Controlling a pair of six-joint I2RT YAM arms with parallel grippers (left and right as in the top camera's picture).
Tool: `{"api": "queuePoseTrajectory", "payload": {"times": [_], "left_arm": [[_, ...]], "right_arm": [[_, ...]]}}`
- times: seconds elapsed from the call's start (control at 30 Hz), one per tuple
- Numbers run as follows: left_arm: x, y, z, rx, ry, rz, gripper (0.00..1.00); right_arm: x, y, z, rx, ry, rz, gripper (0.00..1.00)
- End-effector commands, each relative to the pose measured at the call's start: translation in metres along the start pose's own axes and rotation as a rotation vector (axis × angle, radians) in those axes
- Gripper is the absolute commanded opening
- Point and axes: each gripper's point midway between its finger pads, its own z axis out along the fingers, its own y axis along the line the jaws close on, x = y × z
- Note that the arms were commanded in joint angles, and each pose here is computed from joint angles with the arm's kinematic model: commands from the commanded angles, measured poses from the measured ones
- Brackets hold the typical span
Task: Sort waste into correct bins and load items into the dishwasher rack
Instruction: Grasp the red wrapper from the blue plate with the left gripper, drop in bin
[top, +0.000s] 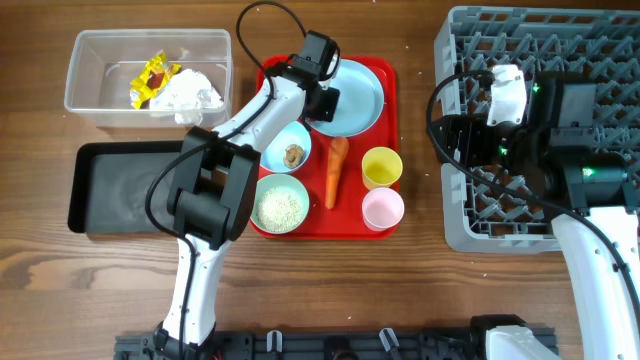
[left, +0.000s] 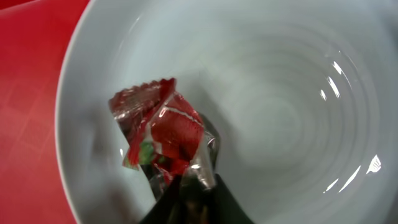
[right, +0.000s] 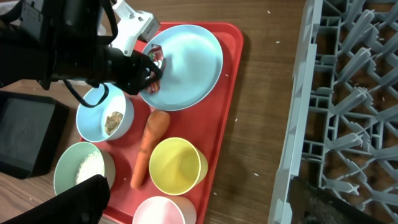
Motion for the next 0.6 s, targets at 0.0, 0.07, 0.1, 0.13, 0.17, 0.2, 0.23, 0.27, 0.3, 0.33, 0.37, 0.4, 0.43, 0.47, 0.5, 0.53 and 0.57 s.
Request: {"api": "queuePoseTrajectory", "payload": {"times": [0.0, 0.07, 0.1, 0.13, 0.17, 0.2, 0.23, 0.27, 0.3, 0.33, 0.37, 0.4, 0.43, 0.47, 0.5, 0.53, 0.57], "left_arm": [[0.007, -0.007, 0.009, 0.027, 0.025, -0.037, 0.04], [-0.011, -0.009, -0.022, 0.036, -0.023, -0.046, 0.04], [-0.022, -0.01, -0.039, 0.04, -0.055, -0.046, 0.04], [-0.041, -0.008, -0.069, 0.042, -0.115, -0.05, 0.04], [-0.053, -0.001, -0.094, 0.029, -0.163, -0.06, 0.04], [-0.065, 0.012, -0.123, 0.002, -0.224, -0.078, 0.04], [-0.073, 0.034, -0.151, -0.042, -0.274, -0.108, 0.04], [-0.075, 0.05, -0.165, -0.076, -0.295, -0.131, 0.04], [-0.075, 0.078, -0.181, -0.132, -0.312, -0.172, 0.04], [-0.071, 0.102, -0.189, -0.166, -0.312, -0.21, 0.04], [-0.065, 0.128, -0.192, -0.193, -0.299, -0.253, 0.04], [-0.057, 0.152, -0.191, -0.218, -0.279, -0.293, 0.04], [-0.045, 0.185, -0.185, -0.251, -0.252, -0.348, 0.04], [-0.038, 0.206, -0.181, -0.271, -0.236, -0.384, 0.04], [-0.029, 0.227, -0.173, -0.29, -0.216, -0.42, 0.04], [-0.022, 0.243, -0.162, -0.291, -0.198, -0.449, 0.21], [-0.018, 0.249, -0.155, -0.283, -0.186, -0.462, 0.36]], "right_arm": [[-0.006, 0.0, -0.003, 0.01, -0.016, -0.021, 0.95], [-0.006, 0.0, -0.003, 0.01, -0.017, -0.021, 0.95], [-0.006, 0.0, -0.003, 0.01, -0.017, -0.021, 0.95], [-0.006, 0.0, -0.003, 0.01, -0.016, -0.02, 0.95], [-0.006, 0.0, -0.003, 0.01, -0.016, -0.019, 0.95], [-0.006, 0.0, -0.003, 0.01, -0.016, -0.018, 0.95], [-0.006, 0.0, -0.003, 0.01, -0.017, -0.019, 0.95], [-0.007, 0.0, -0.003, 0.01, -0.018, -0.019, 0.95], [-0.007, 0.0, -0.003, 0.01, -0.02, -0.02, 0.95], [-0.007, 0.001, -0.003, 0.01, -0.021, -0.02, 0.95], [-0.007, 0.001, -0.003, 0.01, -0.02, -0.02, 0.95], [-0.007, 0.001, -0.003, 0.01, -0.02, -0.02, 0.95], [-0.008, 0.001, -0.003, 0.01, -0.021, -0.02, 0.95], [-0.008, 0.001, -0.003, 0.01, -0.023, -0.021, 0.95], [-0.008, 0.0, -0.003, 0.01, -0.023, -0.021, 0.95], [-0.008, 0.001, -0.003, 0.01, -0.021, -0.02, 0.95], [-0.007, 0.0, -0.003, 0.01, -0.02, -0.02, 0.95]]}}
